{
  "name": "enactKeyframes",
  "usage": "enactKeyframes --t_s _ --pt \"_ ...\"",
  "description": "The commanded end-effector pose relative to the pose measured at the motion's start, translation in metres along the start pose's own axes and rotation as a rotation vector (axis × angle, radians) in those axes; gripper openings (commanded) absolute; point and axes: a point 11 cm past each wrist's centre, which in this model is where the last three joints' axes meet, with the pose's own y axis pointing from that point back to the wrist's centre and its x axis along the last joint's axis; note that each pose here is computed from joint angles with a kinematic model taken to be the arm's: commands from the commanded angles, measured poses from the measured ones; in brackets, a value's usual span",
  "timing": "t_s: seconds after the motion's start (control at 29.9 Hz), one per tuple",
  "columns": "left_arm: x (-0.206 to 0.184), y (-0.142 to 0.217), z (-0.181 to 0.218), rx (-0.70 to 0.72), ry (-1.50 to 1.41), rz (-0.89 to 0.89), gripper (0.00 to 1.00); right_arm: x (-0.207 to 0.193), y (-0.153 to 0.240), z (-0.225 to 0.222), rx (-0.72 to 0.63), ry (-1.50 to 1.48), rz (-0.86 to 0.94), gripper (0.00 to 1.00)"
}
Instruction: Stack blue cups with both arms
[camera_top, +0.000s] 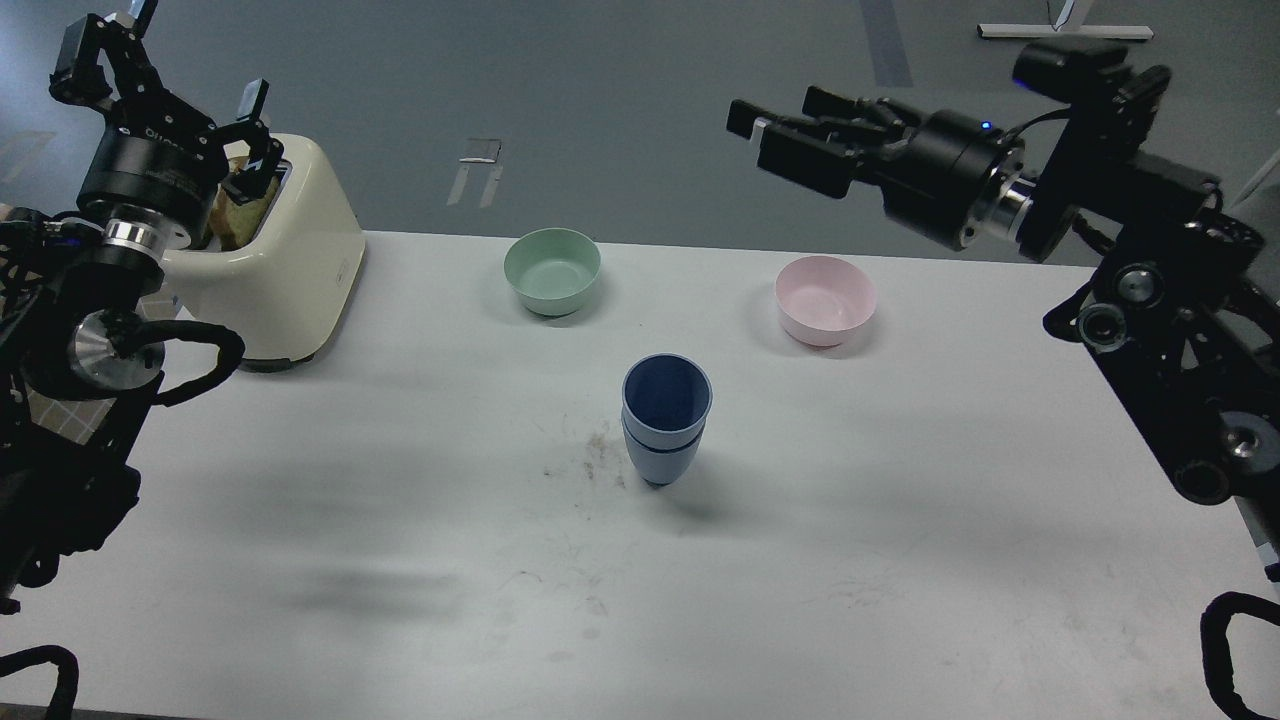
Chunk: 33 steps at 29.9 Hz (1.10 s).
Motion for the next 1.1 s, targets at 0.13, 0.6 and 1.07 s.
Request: enactKeyframes --t_s 0.13,0.6,1.07 --pt "0.000 0.000 0.007 0.002 -0.015 -0.035 0.98 0.064 0.038 0.048 0.017 -0.378 0.320 1.00" --pt "0.010 -0.007 0.008 0.004 -0.016 -0.014 0.98 0.038 0.100 0.157 -0.009 -1.094 0.718 1.00" --pt "0.002 -0.008 -0.002 0.036 0.011 -0.027 0.98 0.030 0.113 0.174 0.030 -1.271 0.818 1.00"
